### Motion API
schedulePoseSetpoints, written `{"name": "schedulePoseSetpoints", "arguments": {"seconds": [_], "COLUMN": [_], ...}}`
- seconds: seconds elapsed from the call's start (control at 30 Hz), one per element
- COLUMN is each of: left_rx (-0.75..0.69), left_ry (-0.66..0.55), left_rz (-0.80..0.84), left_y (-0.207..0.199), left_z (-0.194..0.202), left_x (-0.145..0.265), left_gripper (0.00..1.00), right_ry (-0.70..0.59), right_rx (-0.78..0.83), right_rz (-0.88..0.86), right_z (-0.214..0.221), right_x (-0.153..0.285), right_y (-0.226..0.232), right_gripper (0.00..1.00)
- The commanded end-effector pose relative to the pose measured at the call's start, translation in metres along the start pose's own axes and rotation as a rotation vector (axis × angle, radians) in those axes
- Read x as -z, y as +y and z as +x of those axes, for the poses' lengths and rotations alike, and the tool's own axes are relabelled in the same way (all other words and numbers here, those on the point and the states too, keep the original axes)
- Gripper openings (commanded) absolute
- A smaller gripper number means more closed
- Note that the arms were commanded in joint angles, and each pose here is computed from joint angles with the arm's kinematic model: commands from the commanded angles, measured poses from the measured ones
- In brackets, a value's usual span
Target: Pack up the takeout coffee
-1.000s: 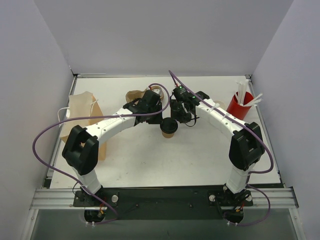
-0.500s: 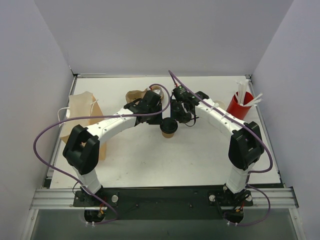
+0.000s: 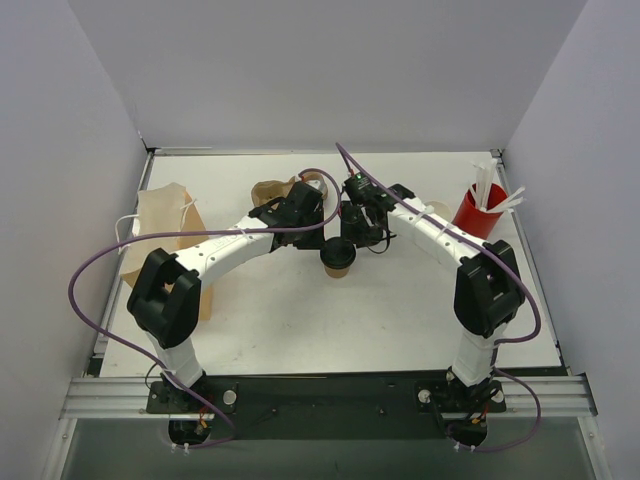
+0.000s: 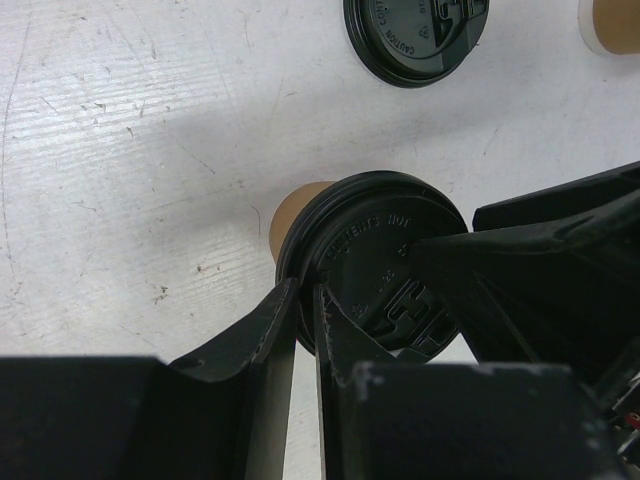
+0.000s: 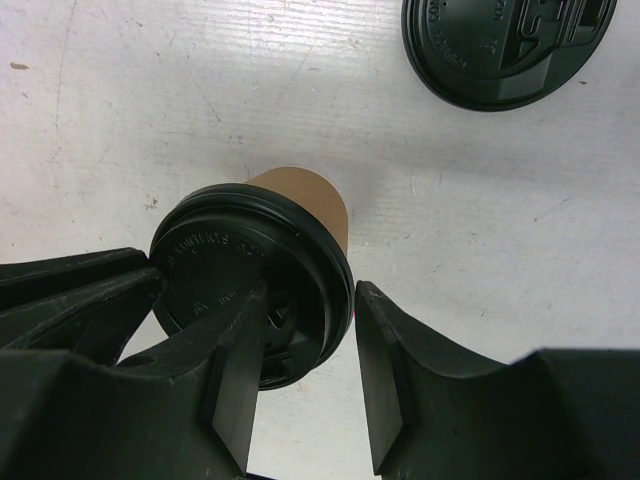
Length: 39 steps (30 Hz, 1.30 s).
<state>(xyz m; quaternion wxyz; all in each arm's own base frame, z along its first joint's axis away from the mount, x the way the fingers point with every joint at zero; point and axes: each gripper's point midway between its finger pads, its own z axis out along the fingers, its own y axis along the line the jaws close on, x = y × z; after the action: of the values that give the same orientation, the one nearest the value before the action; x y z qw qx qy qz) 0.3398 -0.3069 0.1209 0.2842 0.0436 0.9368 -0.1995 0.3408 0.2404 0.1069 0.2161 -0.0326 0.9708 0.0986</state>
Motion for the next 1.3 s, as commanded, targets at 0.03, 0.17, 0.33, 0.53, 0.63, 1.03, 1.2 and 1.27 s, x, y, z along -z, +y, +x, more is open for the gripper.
{"name": "schedulePoseSetpoints", "arguments": {"seconds": [0.03, 0.17, 0.33, 0.53, 0.63, 1.03, 1.2, 1.27], "left_rx": [-0.001, -0.002, -0.002, -0.009, -0.011, -0.01, -0.011, -0.01], "left_ry": [-0.038, -0.038, -0.042, -0.045, -0.046, -0.047, -0.045, -0.047], "left_rz": [0.015, 0.018, 0.02, 0.022, 0.022, 0.018, 0.016, 0.016], "left_y": [-0.007, -0.009, -0.01, -0.013, -0.014, -0.014, -0.014, -0.014], "left_z": [-0.011, -0.011, -0.013, -0.014, -0.015, -0.014, -0.013, -0.014], "left_x": [-0.002, -0.001, 0.0, 0.002, 0.001, 0.001, 0.0, 0.001], "left_gripper": [0.22, 0.22, 0.22, 0.22, 0.22, 0.22, 0.22, 0.21], "right_ry": [0.032, 0.013, -0.021, -0.055, -0.046, -0.007, 0.002, -0.004], "right_rx": [-0.012, -0.014, -0.022, -0.034, -0.037, -0.081, -0.102, -0.117], "right_rz": [0.016, 0.012, 0.001, -0.021, -0.031, -0.049, -0.072, -0.076], "right_z": [0.012, 0.008, -0.002, -0.007, -0.002, 0.017, 0.021, 0.019], "right_x": [-0.006, -0.001, 0.009, 0.024, 0.026, 0.021, 0.017, 0.017], "right_y": [-0.003, -0.003, -0.001, 0.003, 0.005, 0.005, 0.008, 0.007], "right_gripper": [0.35, 0.35, 0.36, 0.36, 0.36, 0.35, 0.32, 0.3]}}
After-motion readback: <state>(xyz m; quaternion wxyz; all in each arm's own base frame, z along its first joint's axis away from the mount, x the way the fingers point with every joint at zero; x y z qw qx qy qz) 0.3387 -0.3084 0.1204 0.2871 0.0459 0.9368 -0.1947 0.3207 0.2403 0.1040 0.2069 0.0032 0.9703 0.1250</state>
